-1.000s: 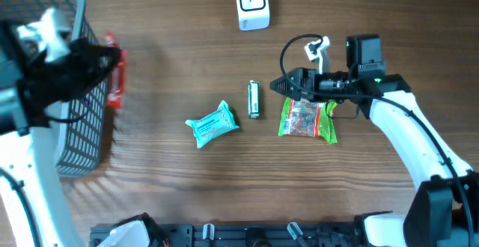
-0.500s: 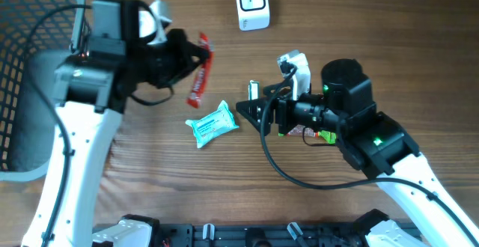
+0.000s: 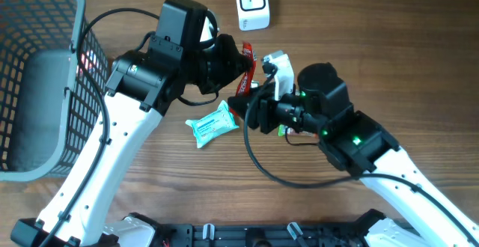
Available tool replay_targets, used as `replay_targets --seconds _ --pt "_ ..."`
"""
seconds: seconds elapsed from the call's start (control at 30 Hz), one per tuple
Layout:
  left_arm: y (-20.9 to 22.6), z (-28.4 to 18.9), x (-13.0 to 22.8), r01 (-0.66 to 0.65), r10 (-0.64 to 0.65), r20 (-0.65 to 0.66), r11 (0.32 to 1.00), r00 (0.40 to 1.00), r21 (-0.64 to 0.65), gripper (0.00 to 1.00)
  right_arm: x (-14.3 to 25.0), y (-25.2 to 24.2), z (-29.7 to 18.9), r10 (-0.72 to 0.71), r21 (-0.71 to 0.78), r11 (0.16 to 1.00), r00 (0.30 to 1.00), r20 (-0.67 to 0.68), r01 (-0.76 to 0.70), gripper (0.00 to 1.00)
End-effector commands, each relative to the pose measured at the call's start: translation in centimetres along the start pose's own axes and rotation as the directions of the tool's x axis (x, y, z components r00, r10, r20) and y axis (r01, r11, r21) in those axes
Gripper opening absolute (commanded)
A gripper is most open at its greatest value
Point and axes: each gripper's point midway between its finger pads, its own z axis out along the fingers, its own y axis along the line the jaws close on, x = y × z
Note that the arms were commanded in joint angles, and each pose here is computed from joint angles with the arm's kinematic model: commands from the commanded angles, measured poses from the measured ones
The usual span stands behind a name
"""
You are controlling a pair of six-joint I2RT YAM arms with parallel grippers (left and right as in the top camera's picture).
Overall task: Scan the item barcode
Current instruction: 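Lift the red sachet out and bring it toward the right gripper, then take the red sachet with the right gripper and set it beside the Haribo bag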
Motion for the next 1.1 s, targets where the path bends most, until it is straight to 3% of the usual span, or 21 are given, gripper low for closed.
replay_targets --seconds 0.0,0.03,0.13,0.23,0.4,0.47,0.5,0.53,0.57,0.77,0.87,1.07 --pt "0.3 0.1 -0.6 0.012 -0.011 0.036 1.000 0.999 -0.020 0.04 0.1 -0.2 0.8 0.010 0.004 1.000 1.000 -0.013 -0.010 0.24" --pt "0.3 0.1 -0.7 0.009 -0.008 0.042 1.000 0.999 -0.025 0.04 0.1 -0.3 0.8 0.011 0.006 1.000 1.000 -0.014 -0.011 0.17" --pt "0.5 0.0 -1.0 0.009 -0.007 0.060 0.999 0.998 -0.036 0.04 -0.1 -0.2 0.7 0.004 0.003 1.000 1.000 -0.007 -0.004 0.15" --pt "1.2 -0.1 -2.0 0.013 -0.004 0.116 0.997 0.993 -0.074 0.04 -0.3 -0.6 0.7 -0.031 0.027 0.999 1.000 0.003 0.031 0.04" --pt "1.9 -0.3 -3.0 0.015 0.005 0.175 0.993 0.985 -0.114 0.07 -0.2 -1.0 0.7 -0.077 0.047 0.996 0.997 0.000 0.077 0.04" --pt "2.8 -0.7 -4.3 0.027 0.015 0.250 0.986 0.968 -0.163 0.32 -0.4 -1.9 0.6 -0.095 0.098 0.991 0.995 0.009 0.093 0.04" --pt "3.3 -1.1 -5.2 0.036 0.025 0.301 0.980 0.953 -0.196 0.67 -0.3 -2.5 0.6 -0.111 0.130 0.985 0.994 0.005 0.109 0.04" --pt "3.8 -1.4 -5.9 0.046 0.035 0.344 0.973 0.938 -0.225 0.89 -0.1 -3.0 0.5 -0.112 0.156 0.982 0.994 -0.001 0.111 0.04" --pt "4.4 -1.9 -6.6 0.056 0.048 0.387 0.965 0.921 -0.255 0.94 0.1 -3.7 0.4 -0.106 0.192 0.976 0.994 -0.008 0.106 0.04" --pt "6.4 -3.7 -8.6 -0.004 0.220 0.458 0.904 0.861 -0.427 1.00 -0.4 -6.6 -1.5 -0.137 0.401 0.903 0.988 -0.068 0.152 0.04" --pt "8.1 -4.9 -9.0 0.038 0.248 0.481 0.860 0.841 -0.509 1.00 -2.3 -9.5 -3.2 -0.134 0.616 0.749 0.966 -0.221 0.244 0.04" --pt "11.3 -6.7 -9.9 0.123 0.235 0.494 0.800 0.837 -0.587 1.00 -1.1 -17.0 -1.7 -0.068 0.785 0.467 0.902 -0.427 0.407 0.05"
